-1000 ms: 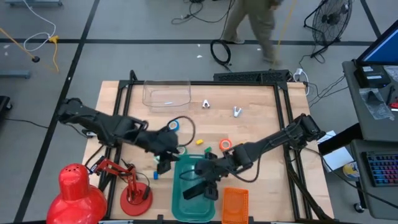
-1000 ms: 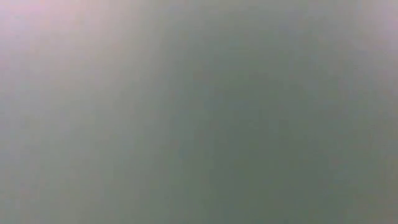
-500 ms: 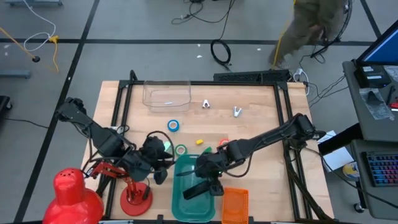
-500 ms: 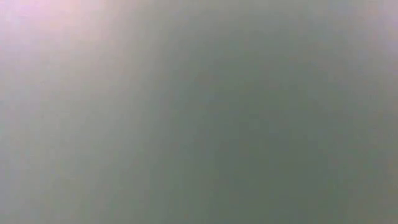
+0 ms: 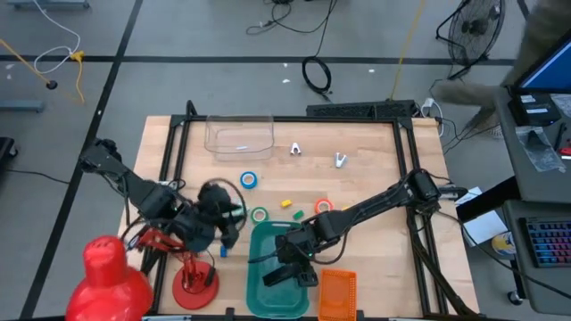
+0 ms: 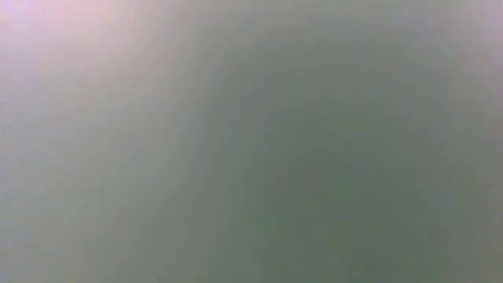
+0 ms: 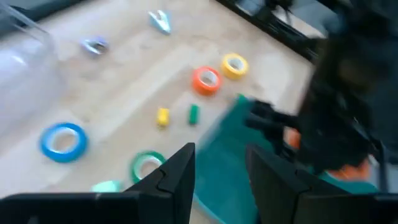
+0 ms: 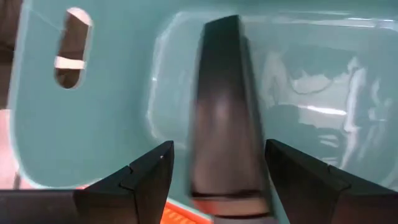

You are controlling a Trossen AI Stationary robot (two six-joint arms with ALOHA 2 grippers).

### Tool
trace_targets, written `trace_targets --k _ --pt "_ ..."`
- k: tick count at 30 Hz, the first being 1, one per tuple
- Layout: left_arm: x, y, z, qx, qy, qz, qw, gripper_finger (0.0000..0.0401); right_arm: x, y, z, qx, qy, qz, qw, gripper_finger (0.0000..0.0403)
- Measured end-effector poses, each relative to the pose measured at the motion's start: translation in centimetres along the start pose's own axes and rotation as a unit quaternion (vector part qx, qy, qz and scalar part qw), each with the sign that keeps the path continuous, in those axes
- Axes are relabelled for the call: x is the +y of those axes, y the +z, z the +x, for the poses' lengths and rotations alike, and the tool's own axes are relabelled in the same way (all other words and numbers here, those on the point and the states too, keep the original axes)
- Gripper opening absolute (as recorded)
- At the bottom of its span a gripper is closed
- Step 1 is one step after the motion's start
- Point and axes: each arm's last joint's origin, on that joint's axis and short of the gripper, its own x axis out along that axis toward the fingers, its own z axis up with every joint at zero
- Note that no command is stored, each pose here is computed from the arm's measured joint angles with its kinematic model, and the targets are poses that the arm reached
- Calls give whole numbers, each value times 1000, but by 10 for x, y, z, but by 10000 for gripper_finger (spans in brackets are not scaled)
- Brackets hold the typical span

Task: Pick and place Stapler, Stapler remover, tape
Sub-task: Put the black stapler into the green bin

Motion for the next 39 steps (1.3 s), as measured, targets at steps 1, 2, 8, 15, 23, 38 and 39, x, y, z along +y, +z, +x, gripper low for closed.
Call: trace_targets --k 1,2,8,15,23,38,39 --pt "5 5 1 -3 11 -4 1000 145 0 0 0 0 0 -2 1000 249" --pt "11 10 1 -5 19 -9 1000 145 0 0 0 -2 -3 -4 1000 249" --pt "41 37 -11 -20 32 -9 999 145 -3 2 -1 -11 -25 6 1000 245" --pt "74 46 -34 -9 58 3 998 145 -8 -5 5 0 -30 22 999 197" --pt "81 42 -52 -38 50 -12 998 145 -11 -8 8 6 -33 53 998 118" --pt "81 -21 -8 11 67 -61 996 145 -11 -2 -14 -18 -115 220 969 118" --pt "79 -24 -7 9 58 -66 996 145 -9 -1 -16 -24 -122 231 965 118"
